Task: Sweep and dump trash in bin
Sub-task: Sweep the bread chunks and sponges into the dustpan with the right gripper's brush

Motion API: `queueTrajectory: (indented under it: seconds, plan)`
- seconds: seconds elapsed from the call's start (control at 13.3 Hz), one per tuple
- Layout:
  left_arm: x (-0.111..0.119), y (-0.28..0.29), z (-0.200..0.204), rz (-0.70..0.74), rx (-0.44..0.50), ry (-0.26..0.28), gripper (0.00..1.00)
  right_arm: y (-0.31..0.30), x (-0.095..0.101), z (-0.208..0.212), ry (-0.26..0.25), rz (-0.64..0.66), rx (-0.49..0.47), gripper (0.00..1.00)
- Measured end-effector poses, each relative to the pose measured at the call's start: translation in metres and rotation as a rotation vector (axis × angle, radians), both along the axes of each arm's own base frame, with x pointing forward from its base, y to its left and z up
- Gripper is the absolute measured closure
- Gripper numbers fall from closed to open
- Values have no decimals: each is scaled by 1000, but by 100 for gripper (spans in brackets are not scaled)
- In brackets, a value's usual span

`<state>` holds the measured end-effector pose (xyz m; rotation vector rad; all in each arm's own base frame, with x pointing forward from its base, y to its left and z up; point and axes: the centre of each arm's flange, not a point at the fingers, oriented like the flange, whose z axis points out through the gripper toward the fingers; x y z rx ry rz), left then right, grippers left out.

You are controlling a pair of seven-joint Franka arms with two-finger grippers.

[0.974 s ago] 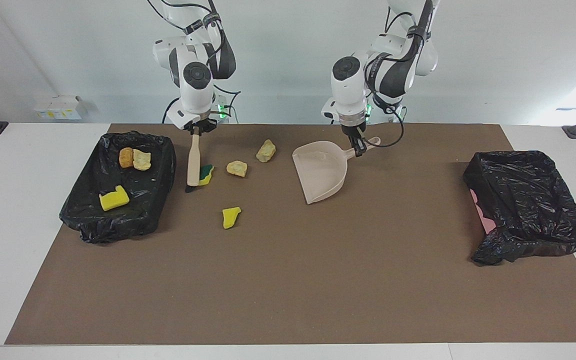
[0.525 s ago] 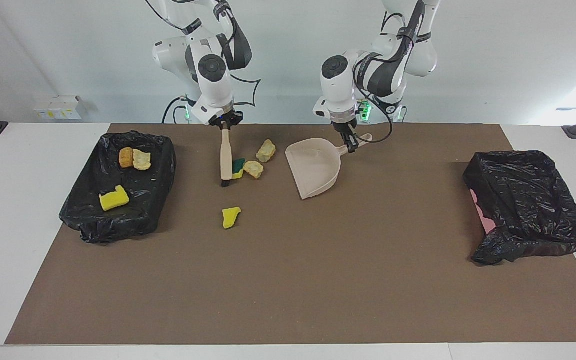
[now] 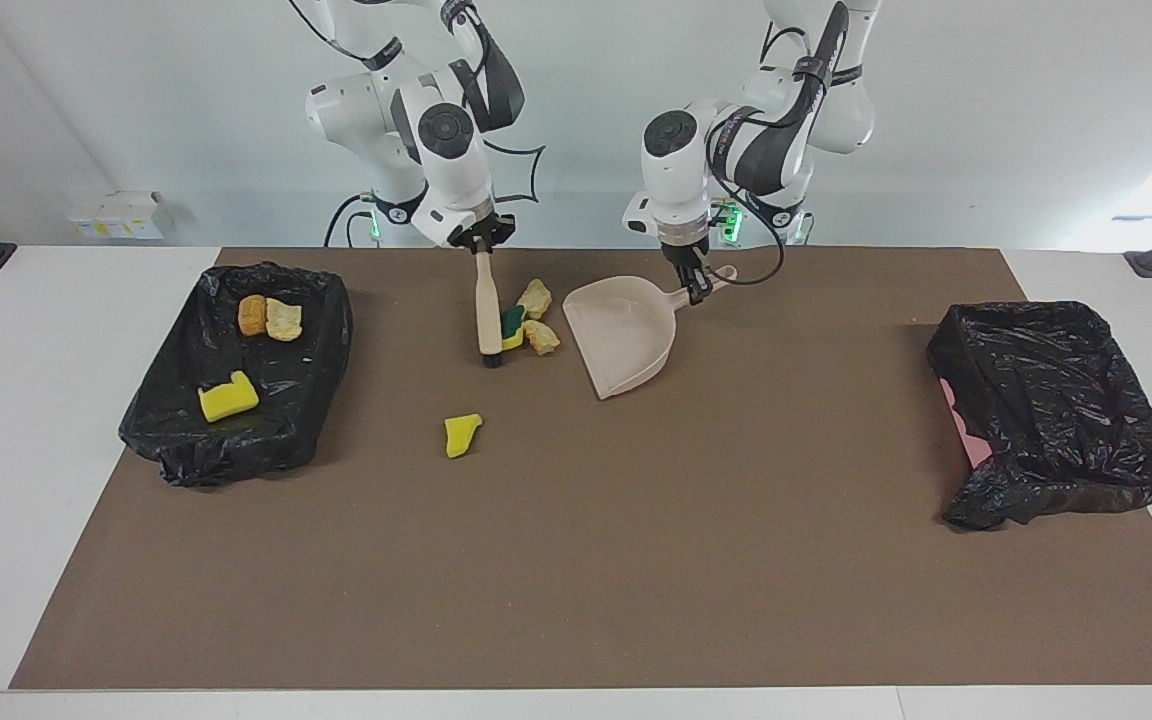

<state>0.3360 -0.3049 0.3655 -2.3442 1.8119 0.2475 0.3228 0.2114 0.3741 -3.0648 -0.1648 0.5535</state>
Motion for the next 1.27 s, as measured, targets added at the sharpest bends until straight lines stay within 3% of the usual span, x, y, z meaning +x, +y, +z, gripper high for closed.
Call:
queueTrajectory:
  seconds: [0.52,0.82,1.27]
  plan:
    - [-1,0,-1,15,-10,7,69,99,21,18,10,9,111,74]
    - [1,-1,-3,20,-23,6,69,126,36,57,48,-18,83,74]
    - [1,-1,-3,23,-24,7,69,112,53,75,23,26,-34,74]
